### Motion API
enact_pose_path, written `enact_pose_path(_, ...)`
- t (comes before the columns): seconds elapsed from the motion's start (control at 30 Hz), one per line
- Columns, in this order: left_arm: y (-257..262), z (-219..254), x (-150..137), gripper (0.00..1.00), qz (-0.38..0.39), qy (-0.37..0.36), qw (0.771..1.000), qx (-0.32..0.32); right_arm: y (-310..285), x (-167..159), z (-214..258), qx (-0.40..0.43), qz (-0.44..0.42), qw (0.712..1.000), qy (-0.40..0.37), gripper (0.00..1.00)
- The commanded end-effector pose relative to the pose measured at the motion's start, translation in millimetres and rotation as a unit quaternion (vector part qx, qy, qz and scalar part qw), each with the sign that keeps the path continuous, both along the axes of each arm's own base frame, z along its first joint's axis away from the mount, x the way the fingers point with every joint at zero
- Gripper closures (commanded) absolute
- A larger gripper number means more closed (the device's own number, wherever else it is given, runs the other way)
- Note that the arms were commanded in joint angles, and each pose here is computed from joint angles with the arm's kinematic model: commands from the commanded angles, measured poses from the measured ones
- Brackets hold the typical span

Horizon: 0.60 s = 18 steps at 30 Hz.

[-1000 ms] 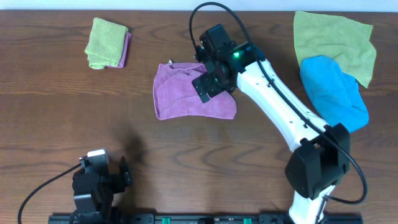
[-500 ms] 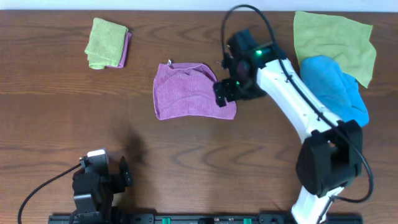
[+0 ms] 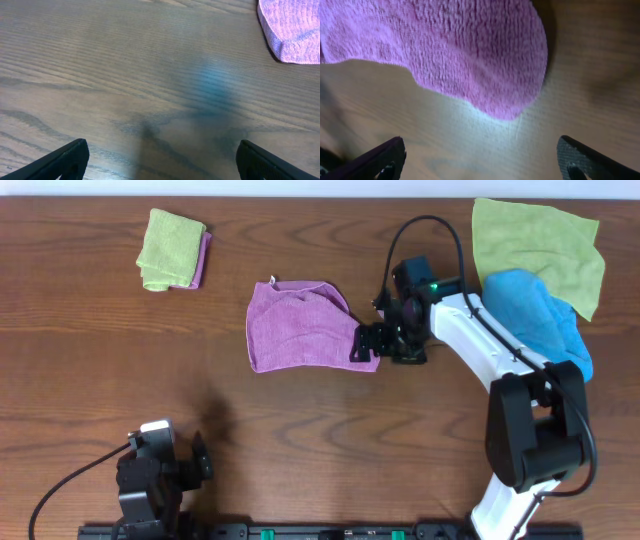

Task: Fold the cloth
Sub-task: 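Regrasp the purple cloth's right edge with the right gripper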

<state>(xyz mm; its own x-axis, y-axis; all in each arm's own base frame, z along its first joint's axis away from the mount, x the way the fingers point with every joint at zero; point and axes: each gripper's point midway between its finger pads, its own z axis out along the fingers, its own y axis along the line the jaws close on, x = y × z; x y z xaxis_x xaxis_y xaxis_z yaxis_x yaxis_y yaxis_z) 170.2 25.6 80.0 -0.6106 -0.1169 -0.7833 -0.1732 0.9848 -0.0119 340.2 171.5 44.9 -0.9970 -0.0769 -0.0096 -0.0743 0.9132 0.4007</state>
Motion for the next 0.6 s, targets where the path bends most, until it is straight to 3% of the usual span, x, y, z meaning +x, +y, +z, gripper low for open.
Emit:
enact_pose_path(0.0, 0.5, -8.0, -5.1, 0.05, -0.005, 0.018, 1.000, 0.010, 2.2, -1.3, -1.4, 0.014, -0.025, 1.000, 0.002, 0.06)
enact_pose_path(0.23, -0.3, -6.1, -3.4, 0.05, -0.003, 0.012, 1.000, 0.004, 4.8, 5.8, -13.5, 0.023, -0.047, 0.999, -0.016, 0.14)
enact_pose_path(0.57, -0.4, -2.4, -0.3, 0.05, 0.065, -0.012, 0.994, -0.082, 3.2, 14.4, -21.5, 0.020, -0.069, 0.997, -0.034, 0.19)
